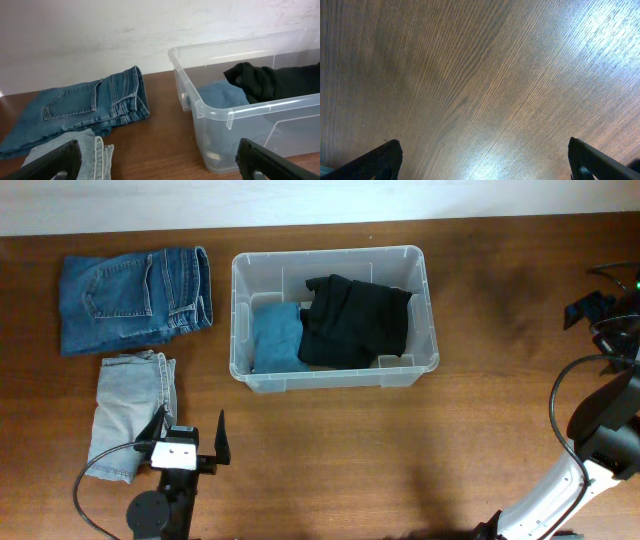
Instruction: Pack container
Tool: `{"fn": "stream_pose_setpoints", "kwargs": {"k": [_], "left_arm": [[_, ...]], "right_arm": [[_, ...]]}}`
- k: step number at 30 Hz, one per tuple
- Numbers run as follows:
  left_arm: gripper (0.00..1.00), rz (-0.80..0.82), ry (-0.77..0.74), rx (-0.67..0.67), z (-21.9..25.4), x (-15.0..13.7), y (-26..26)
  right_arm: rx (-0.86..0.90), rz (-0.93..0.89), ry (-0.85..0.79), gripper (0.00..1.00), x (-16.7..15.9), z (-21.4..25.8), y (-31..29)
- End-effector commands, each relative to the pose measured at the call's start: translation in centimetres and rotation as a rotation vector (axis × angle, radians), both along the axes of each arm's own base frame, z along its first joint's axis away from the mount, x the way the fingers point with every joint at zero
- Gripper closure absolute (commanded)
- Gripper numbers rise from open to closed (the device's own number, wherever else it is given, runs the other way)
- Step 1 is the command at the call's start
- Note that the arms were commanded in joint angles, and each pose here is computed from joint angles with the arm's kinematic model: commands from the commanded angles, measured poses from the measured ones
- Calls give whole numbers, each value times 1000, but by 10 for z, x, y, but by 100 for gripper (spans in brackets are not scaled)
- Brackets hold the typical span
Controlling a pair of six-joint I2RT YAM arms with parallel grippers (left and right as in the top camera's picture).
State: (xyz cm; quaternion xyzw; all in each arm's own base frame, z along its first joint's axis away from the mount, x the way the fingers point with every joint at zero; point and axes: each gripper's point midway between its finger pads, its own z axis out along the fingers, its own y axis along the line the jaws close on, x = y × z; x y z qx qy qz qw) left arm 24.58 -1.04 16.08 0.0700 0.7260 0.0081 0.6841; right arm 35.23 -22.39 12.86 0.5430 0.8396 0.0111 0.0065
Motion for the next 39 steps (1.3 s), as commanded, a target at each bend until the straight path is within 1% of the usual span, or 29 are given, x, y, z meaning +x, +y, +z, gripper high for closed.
{"fn": "stream_pose_setpoints", "kwargs": {"k": [1,9,11,16,19,21,26,29,31,33,36,39], "left_arm": [[1,14,1,13,-1,0,3],[1,14,-4,13,0,0,3],[1,11,-44,15,10,0,2],[1,4,-215,26,53,-3,1],[1,5,-239,46,68,-6,1],[1,22,-216,48,74,-7,4],[1,112,-76,43,102,-4,25],[1,174,90,53,120,5,44],[1,210,233,60,126,15,59],[1,242,407,45,127,28,77],[1,277,578,-1,126,52,101],[1,275,702,-31,114,75,113]], "right_arm": [[-25,-14,-2,2,-3,6,-3],[-25,-13,-3,2,-3,6,-3],[-25,-14,-3,2,-3,6,-3],[-25,-13,-3,2,-3,6,-3],[-25,-13,-3,2,-3,6,-3],[-25,-14,-3,2,-3,6,-3],[-25,-14,-2,2,-3,6,-3],[-25,-14,-3,2,-3,6,-3],[-25,-14,-3,1,-3,6,-3],[-25,-14,-3,2,-3,6,-3],[-25,-14,-2,2,-3,6,-3],[-25,-13,-2,2,-3,6,-3]]}}
